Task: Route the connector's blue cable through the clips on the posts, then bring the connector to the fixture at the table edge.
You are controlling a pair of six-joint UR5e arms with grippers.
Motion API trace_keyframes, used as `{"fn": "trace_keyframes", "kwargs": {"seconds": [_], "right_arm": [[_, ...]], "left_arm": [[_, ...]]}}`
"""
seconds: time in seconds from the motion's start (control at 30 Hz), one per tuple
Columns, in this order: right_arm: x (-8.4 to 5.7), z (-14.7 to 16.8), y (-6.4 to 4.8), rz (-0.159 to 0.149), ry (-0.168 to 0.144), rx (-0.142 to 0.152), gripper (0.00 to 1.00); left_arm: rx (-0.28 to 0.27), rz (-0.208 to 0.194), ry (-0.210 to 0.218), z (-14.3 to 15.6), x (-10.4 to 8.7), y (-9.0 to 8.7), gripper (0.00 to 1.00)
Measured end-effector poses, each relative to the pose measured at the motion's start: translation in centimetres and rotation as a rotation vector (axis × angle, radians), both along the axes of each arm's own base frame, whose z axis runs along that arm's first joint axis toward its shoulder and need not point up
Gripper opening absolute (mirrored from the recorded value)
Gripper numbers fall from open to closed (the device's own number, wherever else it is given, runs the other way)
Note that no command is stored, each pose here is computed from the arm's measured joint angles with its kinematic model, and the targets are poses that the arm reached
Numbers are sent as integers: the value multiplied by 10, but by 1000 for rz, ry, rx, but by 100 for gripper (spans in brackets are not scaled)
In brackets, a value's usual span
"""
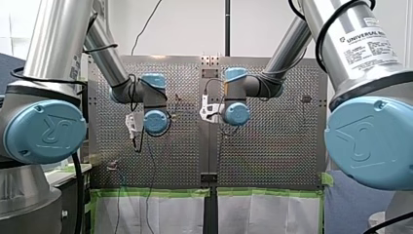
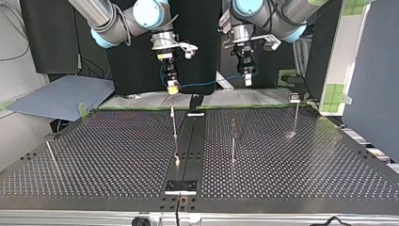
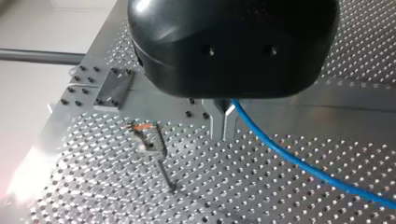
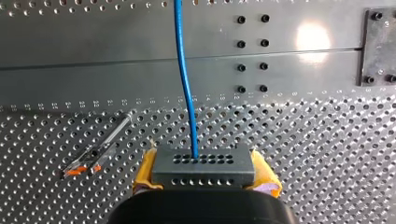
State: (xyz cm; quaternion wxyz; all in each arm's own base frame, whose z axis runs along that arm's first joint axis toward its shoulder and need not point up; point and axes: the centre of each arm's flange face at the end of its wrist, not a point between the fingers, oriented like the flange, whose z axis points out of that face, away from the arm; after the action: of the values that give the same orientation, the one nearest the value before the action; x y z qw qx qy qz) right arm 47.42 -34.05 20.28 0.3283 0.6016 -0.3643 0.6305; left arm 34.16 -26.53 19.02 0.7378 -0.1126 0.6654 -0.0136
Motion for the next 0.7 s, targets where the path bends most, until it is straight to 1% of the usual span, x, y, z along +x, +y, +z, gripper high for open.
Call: {"fn": "trace_keyframes", "kwargs": {"seconds": [0.17, 0.23, 0.4, 0.53, 0.7], "right_arm": [[-4, 5, -14, 8, -7, 9, 0], [-4, 8, -20, 16, -16, 10, 0], [-1, 18, -30, 47, -37, 8, 0], [3, 26, -36, 71, -44, 1, 0], [7, 37, -45, 78, -55, -13, 0]], "left_arm": [[12, 20, 10, 6, 9, 4, 1], [14, 24, 12, 7, 12, 6, 1], [15, 37, 9, 9, 20, 12, 1], [14, 38, 0, 13, 28, 15, 1], [12, 27, -17, 24, 44, 15, 1]]}}
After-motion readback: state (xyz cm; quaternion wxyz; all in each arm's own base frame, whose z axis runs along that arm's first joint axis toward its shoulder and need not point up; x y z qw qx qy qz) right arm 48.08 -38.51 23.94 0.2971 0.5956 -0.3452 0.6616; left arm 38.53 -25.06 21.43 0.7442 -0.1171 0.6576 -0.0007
